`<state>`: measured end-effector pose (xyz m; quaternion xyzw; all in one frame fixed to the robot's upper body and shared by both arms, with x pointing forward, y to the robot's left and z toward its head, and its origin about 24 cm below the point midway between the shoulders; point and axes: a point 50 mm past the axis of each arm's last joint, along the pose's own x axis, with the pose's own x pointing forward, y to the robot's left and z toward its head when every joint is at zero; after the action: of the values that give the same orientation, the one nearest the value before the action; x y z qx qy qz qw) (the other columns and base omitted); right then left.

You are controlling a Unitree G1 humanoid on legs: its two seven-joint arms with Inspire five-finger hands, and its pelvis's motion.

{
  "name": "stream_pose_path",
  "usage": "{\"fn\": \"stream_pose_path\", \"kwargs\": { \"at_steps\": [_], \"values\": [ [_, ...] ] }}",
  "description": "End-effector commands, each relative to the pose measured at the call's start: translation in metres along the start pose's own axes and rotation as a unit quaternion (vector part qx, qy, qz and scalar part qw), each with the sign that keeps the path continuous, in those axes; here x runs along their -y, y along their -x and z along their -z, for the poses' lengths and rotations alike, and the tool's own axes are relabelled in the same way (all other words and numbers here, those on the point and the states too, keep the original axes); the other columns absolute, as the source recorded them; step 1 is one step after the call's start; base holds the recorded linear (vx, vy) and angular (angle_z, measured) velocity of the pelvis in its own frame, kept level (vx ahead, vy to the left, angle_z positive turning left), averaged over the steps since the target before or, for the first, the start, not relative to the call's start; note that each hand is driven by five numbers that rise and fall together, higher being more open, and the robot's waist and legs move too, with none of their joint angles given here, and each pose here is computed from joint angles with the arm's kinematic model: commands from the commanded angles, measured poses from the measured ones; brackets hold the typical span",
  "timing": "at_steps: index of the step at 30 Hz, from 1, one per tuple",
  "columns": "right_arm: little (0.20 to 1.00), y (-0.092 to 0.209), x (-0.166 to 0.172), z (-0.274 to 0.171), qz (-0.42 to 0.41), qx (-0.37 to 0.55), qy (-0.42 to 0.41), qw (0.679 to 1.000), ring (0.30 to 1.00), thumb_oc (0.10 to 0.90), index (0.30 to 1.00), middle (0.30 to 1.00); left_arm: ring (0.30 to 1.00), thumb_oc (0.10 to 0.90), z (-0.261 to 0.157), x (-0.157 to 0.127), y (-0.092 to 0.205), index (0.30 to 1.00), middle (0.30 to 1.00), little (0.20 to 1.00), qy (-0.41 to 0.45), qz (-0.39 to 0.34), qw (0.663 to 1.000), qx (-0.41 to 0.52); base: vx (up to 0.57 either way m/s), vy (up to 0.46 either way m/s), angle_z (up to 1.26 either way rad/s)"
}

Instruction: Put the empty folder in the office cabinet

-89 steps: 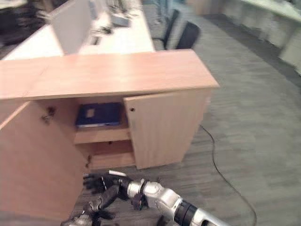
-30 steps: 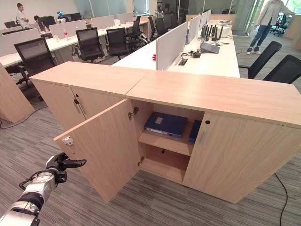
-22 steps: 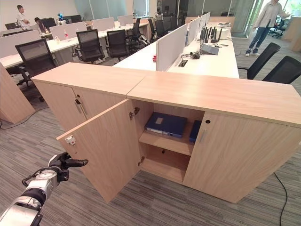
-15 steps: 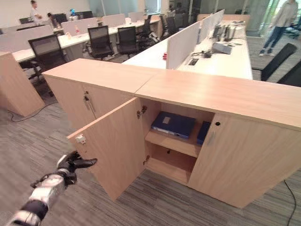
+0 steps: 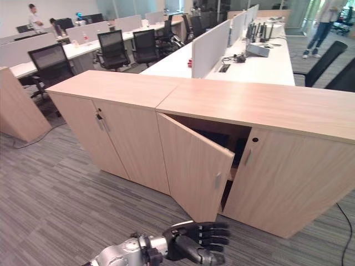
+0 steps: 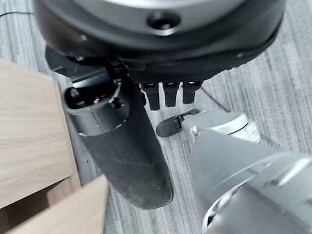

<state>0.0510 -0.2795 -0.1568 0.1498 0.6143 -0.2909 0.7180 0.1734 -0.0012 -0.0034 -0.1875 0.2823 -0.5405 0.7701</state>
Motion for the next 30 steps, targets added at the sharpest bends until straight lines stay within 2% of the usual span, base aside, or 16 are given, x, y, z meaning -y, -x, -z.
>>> {"fn": "stream_pose_path", "kwargs": {
  "at_steps": [1, 2, 3, 4, 7, 8, 11, 16, 17, 21, 22, 25, 28, 30],
  "values": [
    [0.900, 0.004, 0.005, -0.022, 0.013, 0.017, 0.001, 1.000, 0.900, 0.800, 0.900, 0.900, 0.900, 0.800, -0.056, 0.000, -0.004, 0.900, 0.900, 0.900, -0.058, 0.033, 0.993, 0.092, 0.07, -0.230, 0.00],
    [0.900, 0.005, 0.012, -0.026, 0.023, 0.022, 0.000, 0.999, 0.900, 0.800, 0.900, 0.900, 0.900, 0.800, -0.063, 0.003, -0.004, 0.900, 0.900, 0.900, -0.080, 0.043, 0.991, 0.099, 0.07, -0.286, -0.02],
    [0.900, 0.003, 0.001, -0.025, 0.014, 0.032, 0.018, 0.999, 0.900, 0.800, 0.900, 0.900, 0.900, 0.800, -0.066, -0.001, -0.002, 0.900, 0.900, 0.900, -0.082, 0.029, 0.990, 0.114, 0.10, -0.394, -0.07],
    [0.900, 0.003, 0.006, -0.023, 0.004, 0.033, 0.031, 0.999, 0.900, 0.800, 0.900, 0.900, 0.900, 0.800, -0.071, -0.011, 0.005, 0.900, 0.900, 0.900, -0.086, 0.012, 0.989, 0.122, 0.06, -0.330, -0.27],
    [0.900, 0.006, 0.041, -0.010, 0.042, 0.009, 0.019, 0.999, 0.900, 0.800, 0.900, 0.900, 0.900, 0.800, -0.059, -0.034, 0.028, 0.900, 0.900, 0.900, -0.072, -0.052, 0.987, 0.133, 0.06, -0.330, -0.66],
    [0.900, 0.007, 0.047, -0.008, 0.048, 0.006, 0.013, 0.999, 0.900, 0.800, 0.900, 0.900, 0.900, 0.800, -0.054, -0.044, 0.038, 0.900, 0.900, 0.900, -0.060, -0.083, 0.985, 0.139, 0.07, -0.287, -0.46],
    [0.900, 0.007, 0.048, -0.007, 0.047, 0.008, 0.008, 0.999, 0.900, 0.800, 0.900, 0.900, 0.900, 0.800, -0.046, -0.052, 0.046, 0.900, 0.900, 0.900, -0.049, -0.109, 0.983, 0.140, 0.05, -0.201, -0.27],
    [0.900, 0.005, 0.038, -0.007, 0.031, 0.018, -0.013, 0.999, 0.900, 0.800, 0.900, 0.900, 0.900, 0.800, -0.029, -0.070, 0.075, 0.900, 0.900, 0.900, -0.058, -0.195, 0.969, 0.143, 0.07, -0.285, -0.17],
    [0.900, 0.004, 0.031, -0.005, 0.022, 0.025, -0.027, 0.999, 0.900, 0.800, 0.900, 0.900, 0.900, 0.800, -0.029, -0.073, 0.085, 0.900, 0.900, 0.900, -0.086, -0.231, 0.957, 0.152, 0.06, -0.279, -0.01],
    [0.900, 0.002, 0.014, -0.006, 0.002, 0.031, -0.050, 0.998, 0.900, 0.800, 0.900, 0.900, 0.900, 0.800, -0.021, -0.082, 0.092, 0.900, 0.900, 0.900, -0.115, -0.283, 0.942, 0.139, 0.04, -0.218, 0.02],
    [0.900, 0.001, 0.008, -0.004, -0.007, 0.029, -0.042, 0.999, 0.900, 0.800, 0.900, 0.900, 0.900, 0.800, -0.007, -0.091, 0.094, 0.900, 0.900, 0.900, -0.091, -0.310, 0.939, 0.119, 0.04, -0.223, 0.27],
    [0.900, 0.001, 0.011, 0.001, -0.006, 0.025, -0.023, 0.999, 0.900, 0.800, 0.900, 0.900, 0.900, 0.800, 0.004, -0.099, 0.104, 0.900, 0.900, 0.900, -0.066, -0.339, 0.932, 0.113, 0.03, -0.200, 0.12],
    [0.900, 0.002, 0.020, 0.000, 0.000, 0.021, 0.029, 0.999, 0.900, 0.800, 0.900, 0.900, 0.900, 0.800, 0.039, -0.115, 0.124, 0.900, 0.900, 0.900, 0.026, -0.416, 0.904, 0.091, 0.01, -0.148, -0.15],
    [0.900, 0.002, 0.020, 0.001, 0.001, 0.020, 0.046, 0.999, 0.900, 0.800, 0.900, 0.900, 0.900, 0.800, 0.047, -0.118, 0.128, 0.900, 0.900, 0.900, 0.046, -0.434, 0.895, 0.088, -0.03, -0.042, -0.32]
  ]
}}
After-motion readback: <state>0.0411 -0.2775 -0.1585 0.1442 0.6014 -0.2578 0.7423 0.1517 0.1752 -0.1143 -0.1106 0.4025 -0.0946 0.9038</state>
